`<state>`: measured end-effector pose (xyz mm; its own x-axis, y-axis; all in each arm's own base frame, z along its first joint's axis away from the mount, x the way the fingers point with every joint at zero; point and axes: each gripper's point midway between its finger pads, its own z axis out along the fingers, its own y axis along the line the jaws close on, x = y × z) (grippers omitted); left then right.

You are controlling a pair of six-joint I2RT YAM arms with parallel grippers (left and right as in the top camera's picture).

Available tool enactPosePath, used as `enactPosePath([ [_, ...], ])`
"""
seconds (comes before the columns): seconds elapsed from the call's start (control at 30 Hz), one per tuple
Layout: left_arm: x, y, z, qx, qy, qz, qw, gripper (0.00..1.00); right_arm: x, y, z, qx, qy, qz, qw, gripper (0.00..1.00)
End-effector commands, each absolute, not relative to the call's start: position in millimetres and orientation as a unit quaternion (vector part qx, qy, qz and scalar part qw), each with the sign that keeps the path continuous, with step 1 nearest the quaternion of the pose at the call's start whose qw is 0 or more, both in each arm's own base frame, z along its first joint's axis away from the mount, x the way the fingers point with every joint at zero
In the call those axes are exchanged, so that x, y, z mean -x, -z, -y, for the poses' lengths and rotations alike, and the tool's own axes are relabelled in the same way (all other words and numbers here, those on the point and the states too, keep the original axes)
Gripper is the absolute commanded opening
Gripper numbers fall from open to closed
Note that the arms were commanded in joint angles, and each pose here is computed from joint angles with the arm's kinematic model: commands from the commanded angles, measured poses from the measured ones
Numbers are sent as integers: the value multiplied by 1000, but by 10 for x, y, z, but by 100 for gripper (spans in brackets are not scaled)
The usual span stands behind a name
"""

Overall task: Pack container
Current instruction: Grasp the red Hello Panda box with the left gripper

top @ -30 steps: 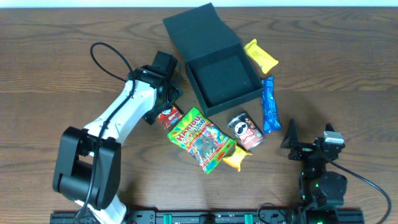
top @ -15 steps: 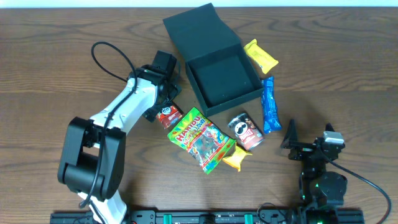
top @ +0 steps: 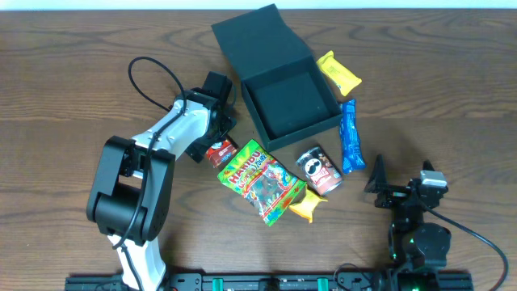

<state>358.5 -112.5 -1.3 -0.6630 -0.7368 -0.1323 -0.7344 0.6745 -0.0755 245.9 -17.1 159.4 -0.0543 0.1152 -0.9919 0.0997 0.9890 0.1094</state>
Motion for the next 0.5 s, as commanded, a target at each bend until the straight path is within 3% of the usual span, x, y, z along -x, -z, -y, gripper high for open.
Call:
enactPosePath([
  [0.0,-3644,4,1053,414,-4,-906,89,96,-2455,-1591,187,-81,-7,-725,684,99],
  [0.07,-3661,-3,1008,414,-15,-905,99,100,-2455,-1591,187,-81,-7,-725,684,99],
  [0.13,-3686,-14,960,415,-25,-903,112,86,-2455,-1591,187,-81,-7,-725,684,99],
  [0.47,-3683,-14,957,414,-26,-903,112,64,-2455,-1591,187,-81,-7,-725,684,99],
])
